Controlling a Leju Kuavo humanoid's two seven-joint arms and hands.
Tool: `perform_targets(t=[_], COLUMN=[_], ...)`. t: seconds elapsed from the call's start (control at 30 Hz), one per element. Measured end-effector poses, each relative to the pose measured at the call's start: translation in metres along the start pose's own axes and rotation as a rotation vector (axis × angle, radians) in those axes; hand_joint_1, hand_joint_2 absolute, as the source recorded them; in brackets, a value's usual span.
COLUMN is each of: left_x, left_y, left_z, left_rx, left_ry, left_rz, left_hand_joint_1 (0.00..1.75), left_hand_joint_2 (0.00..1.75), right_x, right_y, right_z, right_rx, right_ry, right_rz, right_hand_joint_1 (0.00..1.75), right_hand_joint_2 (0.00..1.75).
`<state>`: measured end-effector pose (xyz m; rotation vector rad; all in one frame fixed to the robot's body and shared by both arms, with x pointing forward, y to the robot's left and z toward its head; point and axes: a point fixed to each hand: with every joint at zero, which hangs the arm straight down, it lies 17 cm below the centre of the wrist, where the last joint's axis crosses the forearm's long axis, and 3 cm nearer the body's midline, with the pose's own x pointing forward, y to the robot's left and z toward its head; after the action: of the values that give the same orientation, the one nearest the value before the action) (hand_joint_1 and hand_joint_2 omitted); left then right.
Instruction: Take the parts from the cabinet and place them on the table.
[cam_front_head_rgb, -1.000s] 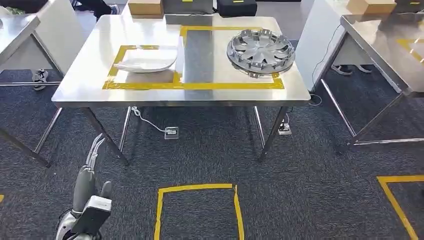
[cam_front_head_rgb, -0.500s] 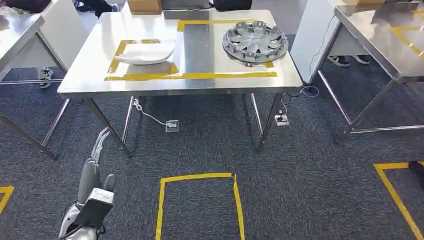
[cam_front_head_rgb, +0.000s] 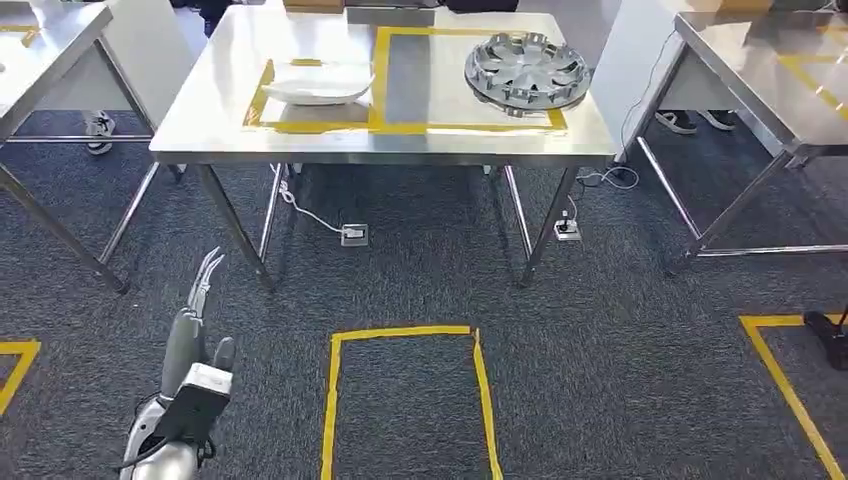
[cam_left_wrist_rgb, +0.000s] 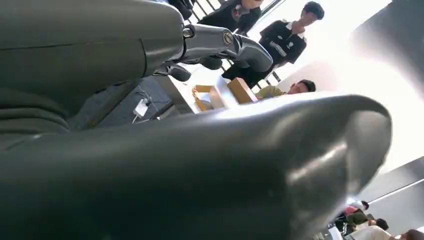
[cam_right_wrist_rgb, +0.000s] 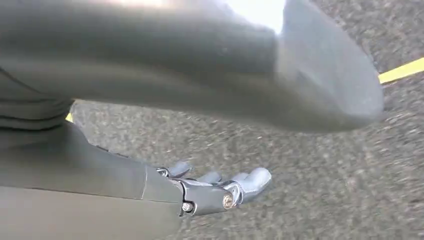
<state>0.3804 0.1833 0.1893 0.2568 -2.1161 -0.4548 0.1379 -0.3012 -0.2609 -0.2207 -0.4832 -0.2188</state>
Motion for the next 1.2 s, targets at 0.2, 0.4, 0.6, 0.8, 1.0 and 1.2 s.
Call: perform_targets(t=[0.2, 0.4, 0.6, 0.8, 1.0, 1.2], left_x=[-0.013, -0.091, -0.242, -0.296, -0.254, -0.222], left_y=[-0.007, -0.008, -0.001, -0.024, -0.073, -0.116], left_z=[0.003, 0.021, 0.130, 0.307, 0.467, 0.499], left_rx=[-0.016, 0.000, 0.032, 0.078, 0.179, 0.239], left_ry=[0.051, 0.308, 0.817, 1.443, 2.008, 2.120], left_rz=[-0.006, -0.025, -0.034, 0.104, 0.319, 0.480], left_hand_joint_1=[0.00, 0.00, 0.00, 0.00, 0.00, 0.00], left_hand_joint_2=[0.00, 0.00, 1.75, 1.75, 1.75, 1.75], right_x=[-0.001, -0.001, -0.006, -0.010, -0.022, -0.046], right_y=[-0.001, 0.004, 0.008, 0.017, 0.026, 0.023], right_z=[0.000, 0.001, 0.003, 0.005, 0.009, 0.013], right_rx=[-0.008, -0.004, 0.002, 0.020, 0.045, 0.018], right_ry=[0.005, 0.009, 0.025, 0.033, 0.100, 0.242], right_rz=[0.003, 0.013, 0.018, 0.024, 0.028, -0.005], right_hand_joint_1=[0.00, 0.00, 0.00, 0.00, 0.00, 0.00], right_hand_joint_2=[0.00, 0.00, 1.75, 1.75, 1.75, 1.75])
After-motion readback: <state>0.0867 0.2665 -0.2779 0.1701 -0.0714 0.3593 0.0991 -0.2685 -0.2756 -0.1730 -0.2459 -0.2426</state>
